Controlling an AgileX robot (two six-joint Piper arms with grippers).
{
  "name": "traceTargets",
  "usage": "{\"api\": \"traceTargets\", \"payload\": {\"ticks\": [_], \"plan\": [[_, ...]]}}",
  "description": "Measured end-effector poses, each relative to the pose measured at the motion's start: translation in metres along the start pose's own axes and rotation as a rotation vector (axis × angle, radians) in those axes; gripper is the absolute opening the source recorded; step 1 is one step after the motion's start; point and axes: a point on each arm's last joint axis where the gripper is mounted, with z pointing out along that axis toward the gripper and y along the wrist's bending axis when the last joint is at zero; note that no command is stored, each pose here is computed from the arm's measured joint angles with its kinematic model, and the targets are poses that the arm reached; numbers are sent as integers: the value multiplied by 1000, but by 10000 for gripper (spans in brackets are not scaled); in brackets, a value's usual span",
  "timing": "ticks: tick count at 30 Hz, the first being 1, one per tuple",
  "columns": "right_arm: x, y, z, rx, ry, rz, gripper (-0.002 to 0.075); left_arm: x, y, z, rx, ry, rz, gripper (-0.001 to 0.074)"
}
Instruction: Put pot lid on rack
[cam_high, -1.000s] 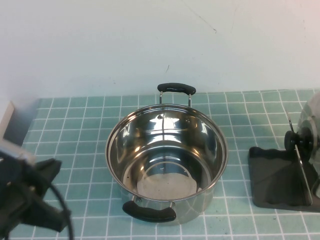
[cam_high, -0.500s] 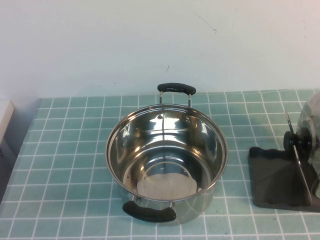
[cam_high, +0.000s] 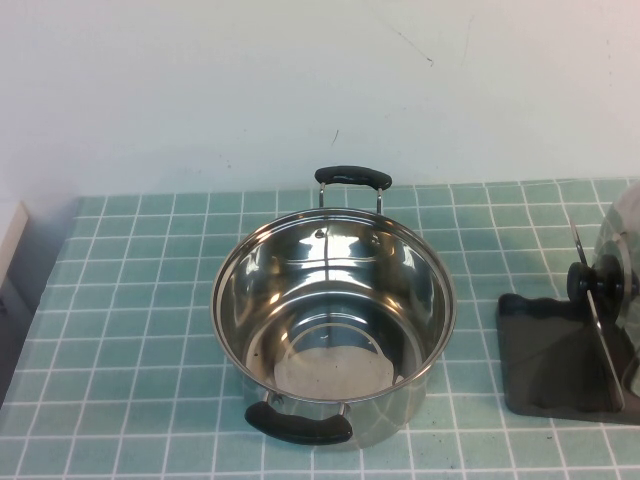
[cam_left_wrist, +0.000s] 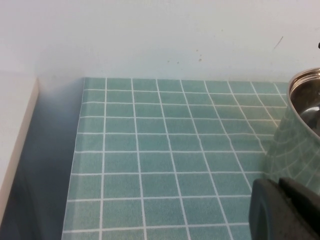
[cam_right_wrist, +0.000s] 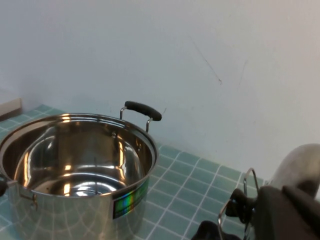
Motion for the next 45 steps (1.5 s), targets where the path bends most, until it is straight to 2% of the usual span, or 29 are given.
{"api": "traceTargets", "payload": {"ticks": [8,11,15,18,21,25,30,35,45], "plan": [[15,1,6,-13,49,30,-1,0,0,0,0,1,1,-1],[29,-2,12,25,78,77,-1,0,0,0,0,1,1,-1],[51,-16,19,196,25,74,-1,0,0,0,0,1,1,-1],[67,-22,20,302,10,157,-1,1,0,0,-1,2,1,-1],[84,-26,20,397,80,223,-1,1,0,0,-1,2,1,-1],[107,-29,20,497,183,235,-1,1,0,0,-1,2,-1,-1],[120,-29,22,512,182,306,-1,1,0,0,-1,2,-1,-1],[121,-26,24,461,183,361,-1,1,0,0,-1,2,-1,-1],[122,-25,24,414,233,231,-1,1,0,0,-1,2,-1,-1]]}}
